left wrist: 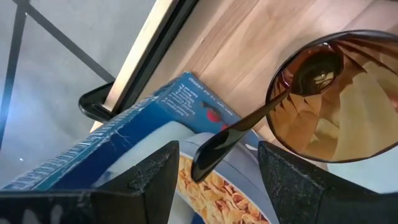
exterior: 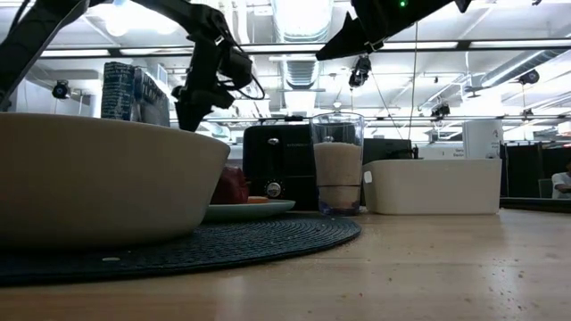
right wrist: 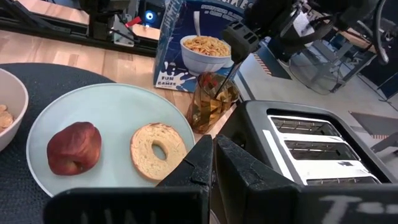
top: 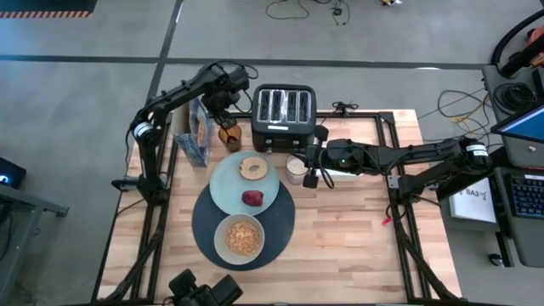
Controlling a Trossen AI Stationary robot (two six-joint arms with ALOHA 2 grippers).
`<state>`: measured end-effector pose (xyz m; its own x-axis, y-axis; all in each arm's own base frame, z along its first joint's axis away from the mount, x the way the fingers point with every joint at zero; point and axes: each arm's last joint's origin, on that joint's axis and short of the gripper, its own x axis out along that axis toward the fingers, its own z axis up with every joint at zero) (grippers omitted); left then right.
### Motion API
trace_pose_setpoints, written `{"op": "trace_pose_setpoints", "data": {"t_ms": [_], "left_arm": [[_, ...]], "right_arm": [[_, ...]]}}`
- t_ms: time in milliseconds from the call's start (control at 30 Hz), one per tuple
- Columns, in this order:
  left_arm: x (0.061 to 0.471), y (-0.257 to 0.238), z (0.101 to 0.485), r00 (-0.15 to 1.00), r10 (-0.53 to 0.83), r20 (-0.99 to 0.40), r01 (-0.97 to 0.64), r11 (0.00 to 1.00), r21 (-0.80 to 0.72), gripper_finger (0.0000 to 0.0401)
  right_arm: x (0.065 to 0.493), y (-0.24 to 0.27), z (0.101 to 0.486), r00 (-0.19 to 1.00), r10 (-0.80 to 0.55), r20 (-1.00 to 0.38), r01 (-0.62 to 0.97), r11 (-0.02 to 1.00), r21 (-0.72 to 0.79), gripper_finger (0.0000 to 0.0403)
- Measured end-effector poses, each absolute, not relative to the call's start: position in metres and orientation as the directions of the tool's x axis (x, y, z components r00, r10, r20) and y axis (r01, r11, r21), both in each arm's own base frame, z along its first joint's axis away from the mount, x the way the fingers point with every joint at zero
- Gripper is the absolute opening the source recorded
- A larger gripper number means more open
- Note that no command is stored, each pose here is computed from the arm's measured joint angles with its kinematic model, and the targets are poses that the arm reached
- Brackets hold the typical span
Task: Arrange a breakfast setting
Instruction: Put the black spoon on the blue table mat to the right of the gray bowl
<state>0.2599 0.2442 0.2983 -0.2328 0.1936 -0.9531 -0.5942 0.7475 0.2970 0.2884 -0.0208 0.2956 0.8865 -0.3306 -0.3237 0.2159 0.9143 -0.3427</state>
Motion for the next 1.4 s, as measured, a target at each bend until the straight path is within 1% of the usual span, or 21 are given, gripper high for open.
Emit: {"op": "trace_pose_setpoints", "data": {"t_ms": [100,200,600,733,967,1400], "left_arm": [[0.258,0.243,0.297,-0.231,0.194,-0.953,-0.594,0.747,0.297,0.0197],[0.256,0.241,0.298,-0.224,0.203,-0.953,-0.596,0.745,0.298,0.0181],[0.253,0.238,0.307,-0.193,0.231,-0.954,-0.603,0.739,0.301,0.0049],[0.253,0.238,0.309,-0.184,0.228,-0.956,-0.602,0.742,0.293,0.0018],[0.253,0.237,0.312,-0.157,0.241,-0.958,-0.605,0.743,0.286,0.0001],[0.237,0.223,0.335,-0.132,0.249,-0.959,-0.603,0.748,0.277,0.0002]], "right_arm": [[0.288,-0.021,0.296,0.886,-0.331,-0.324,0.216,0.914,-0.342,0.0009],[0.288,-0.021,0.296,0.886,-0.331,-0.324,0.217,0.914,-0.342,0.0009],[0.288,-0.021,0.296,0.887,-0.331,-0.321,0.218,0.914,-0.342,0.0009],[0.288,-0.021,0.296,0.887,-0.331,-0.321,0.218,0.914,-0.342,0.0009],[0.288,-0.021,0.296,0.887,-0.331,-0.321,0.218,0.914,-0.342,0.0009],[0.288,-0.021,0.296,0.887,-0.332,-0.321,0.218,0.914,-0.342,0.0009]]}}
